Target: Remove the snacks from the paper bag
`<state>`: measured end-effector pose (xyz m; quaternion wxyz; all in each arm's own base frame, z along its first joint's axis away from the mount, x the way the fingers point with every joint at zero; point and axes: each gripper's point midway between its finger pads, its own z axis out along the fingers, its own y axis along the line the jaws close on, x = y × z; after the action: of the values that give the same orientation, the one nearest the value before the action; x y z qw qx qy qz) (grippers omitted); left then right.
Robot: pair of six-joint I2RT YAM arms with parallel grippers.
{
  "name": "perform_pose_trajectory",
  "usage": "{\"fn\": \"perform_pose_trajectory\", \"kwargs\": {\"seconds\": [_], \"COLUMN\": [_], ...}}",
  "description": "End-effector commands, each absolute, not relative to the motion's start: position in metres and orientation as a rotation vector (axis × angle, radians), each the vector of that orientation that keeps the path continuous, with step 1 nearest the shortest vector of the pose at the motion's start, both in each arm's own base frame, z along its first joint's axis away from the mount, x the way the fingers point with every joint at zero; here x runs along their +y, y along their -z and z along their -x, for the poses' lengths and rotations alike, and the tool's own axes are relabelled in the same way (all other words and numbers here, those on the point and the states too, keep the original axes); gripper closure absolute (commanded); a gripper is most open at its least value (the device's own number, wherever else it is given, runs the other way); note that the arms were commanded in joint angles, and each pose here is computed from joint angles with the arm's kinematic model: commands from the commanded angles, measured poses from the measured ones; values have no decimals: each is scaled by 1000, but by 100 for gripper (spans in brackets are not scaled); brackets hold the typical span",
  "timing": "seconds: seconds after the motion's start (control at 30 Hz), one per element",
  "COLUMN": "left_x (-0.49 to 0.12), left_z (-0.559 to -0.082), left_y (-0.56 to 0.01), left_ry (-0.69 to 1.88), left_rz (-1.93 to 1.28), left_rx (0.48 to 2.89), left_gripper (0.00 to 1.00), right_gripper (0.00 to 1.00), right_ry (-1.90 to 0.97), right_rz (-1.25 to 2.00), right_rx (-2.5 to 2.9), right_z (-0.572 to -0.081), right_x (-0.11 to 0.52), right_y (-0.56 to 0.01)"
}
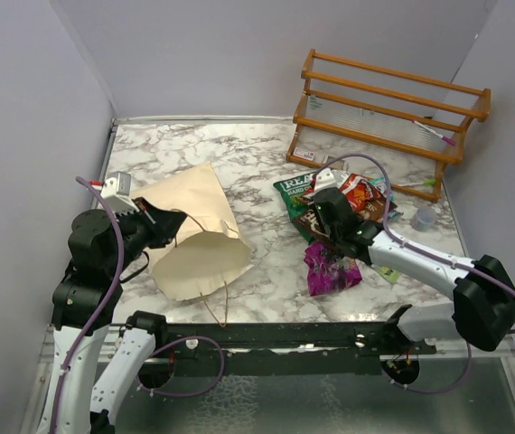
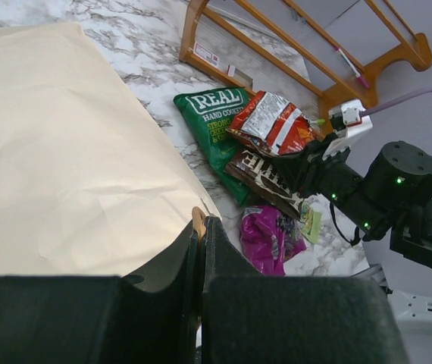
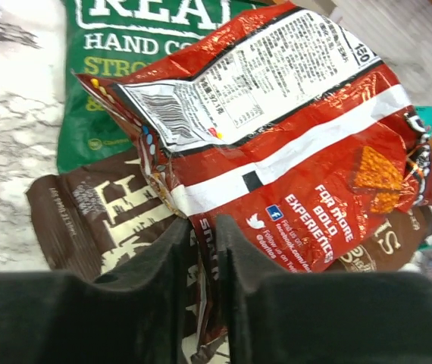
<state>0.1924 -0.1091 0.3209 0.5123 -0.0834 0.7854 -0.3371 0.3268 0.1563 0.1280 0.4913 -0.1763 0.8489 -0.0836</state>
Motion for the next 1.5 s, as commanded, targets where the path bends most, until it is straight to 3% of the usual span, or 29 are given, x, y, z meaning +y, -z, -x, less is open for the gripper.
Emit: {"fn": "perform_pose_trajectory", "kwargs": {"seconds": [0.0, 0.2, 0.3, 0.37, 0.67, 0.9, 1.07, 1.2, 1.47], "left_x": [-115, -122, -121, -118, -114, -103, -112, -120, -140], "left_z": [-188, -186, -183, -181, -174, -170, -171, -170, -166], "left_y": [-334, -345, -350, -355, -362, -356, -358, -363, -376], "left_ry": [842, 878, 861, 846, 829, 804, 872, 915, 1037], "left_rz": [140, 70, 41, 28, -5, 70, 68, 29, -62], "left_rx": [1859, 1818, 1794, 1769, 1635, 1580, 1589, 1596, 1582], "left_gripper": [100, 100, 100, 100, 100, 100, 100, 100, 100], "right_gripper": [73, 25, 14, 12, 13, 32, 43, 53, 60], "right_ry": [6, -200, -394, -529, -883, -994, -899, -719, -660], "right_rz": [367, 408, 561, 683, 1003, 1049, 1071, 988, 928], "right_rx": [2033, 1866, 1736, 1628, 1190, 1084, 1044, 1117, 1147], "right_z": [-320, -305, -282, -262, -159, -113, -117, -158, -194], "right_x": [176, 191, 216, 235, 329, 424, 484, 514, 564], "right_y": [-144, -203, -227, -239, -263, -250, -230, -203, -165]}}
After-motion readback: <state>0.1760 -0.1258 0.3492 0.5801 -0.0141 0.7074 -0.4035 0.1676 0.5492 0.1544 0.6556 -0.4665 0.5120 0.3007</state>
